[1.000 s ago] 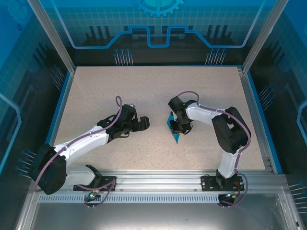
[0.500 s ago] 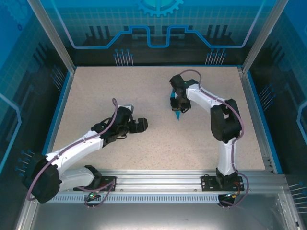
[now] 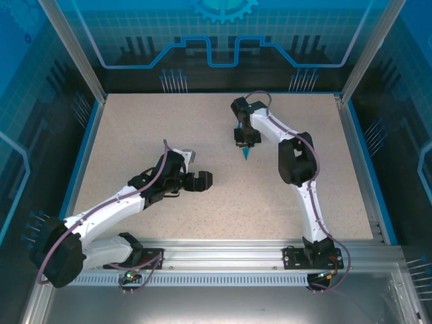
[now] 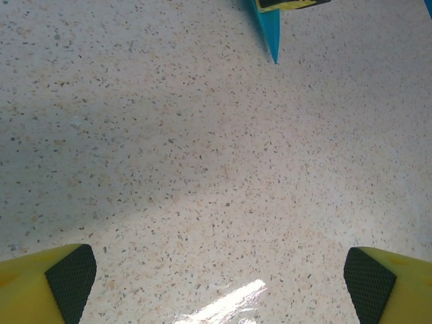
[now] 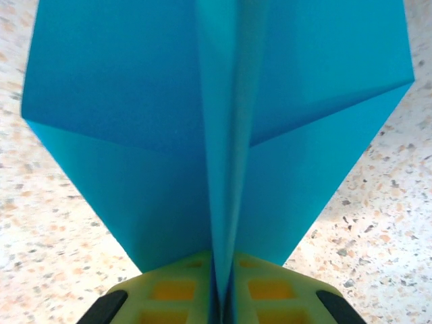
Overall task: Fold a paper plane with a square sheet of paper (fold left side to right side)
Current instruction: Place the paper plane at the top-center of the table.
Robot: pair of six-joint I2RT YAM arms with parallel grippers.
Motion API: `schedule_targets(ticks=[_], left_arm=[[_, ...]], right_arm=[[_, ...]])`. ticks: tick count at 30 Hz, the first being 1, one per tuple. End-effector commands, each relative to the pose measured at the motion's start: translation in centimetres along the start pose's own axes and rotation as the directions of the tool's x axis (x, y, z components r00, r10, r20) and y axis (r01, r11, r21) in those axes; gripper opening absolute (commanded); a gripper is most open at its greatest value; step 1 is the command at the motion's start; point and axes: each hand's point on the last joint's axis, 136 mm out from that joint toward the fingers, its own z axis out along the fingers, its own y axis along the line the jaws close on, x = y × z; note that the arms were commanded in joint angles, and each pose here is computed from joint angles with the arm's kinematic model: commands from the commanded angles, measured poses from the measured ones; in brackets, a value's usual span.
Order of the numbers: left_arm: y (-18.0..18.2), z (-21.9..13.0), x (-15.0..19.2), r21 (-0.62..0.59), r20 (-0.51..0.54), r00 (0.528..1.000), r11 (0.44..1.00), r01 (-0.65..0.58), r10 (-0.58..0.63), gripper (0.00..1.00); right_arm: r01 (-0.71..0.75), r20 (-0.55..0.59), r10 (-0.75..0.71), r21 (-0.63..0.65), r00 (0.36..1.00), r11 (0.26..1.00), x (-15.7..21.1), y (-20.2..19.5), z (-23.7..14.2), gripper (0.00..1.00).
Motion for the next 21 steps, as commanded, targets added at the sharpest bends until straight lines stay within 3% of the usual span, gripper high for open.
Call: schedule_targets(ticks=[1,9,21], left_arm=[[-0.2,0.4,0.3,0.02,-0.019,0.999,0.999,-0.036,0.037,0.98],[0.0,0.9,0.5,0.011,-0.032,0.999,0.999,-0.034,0.035,0.99],[0.1,1.0,0.4,-0.001,-0.043,0.998,0.999,-0.038,0.038,0.98]], right_arm=[[0.008,-0.066,-0.005,0.05,0.998,0.999,1.2,-0.4,1.2,0.12],[0.032,-0.102,-0.026,0.063,0.994,0.997,1.8,-0.3,2.7,0.17],[0.054,-0.081,-0.05,0.044,0.995,0.998,1.5,0.2,1.5,0.23]])
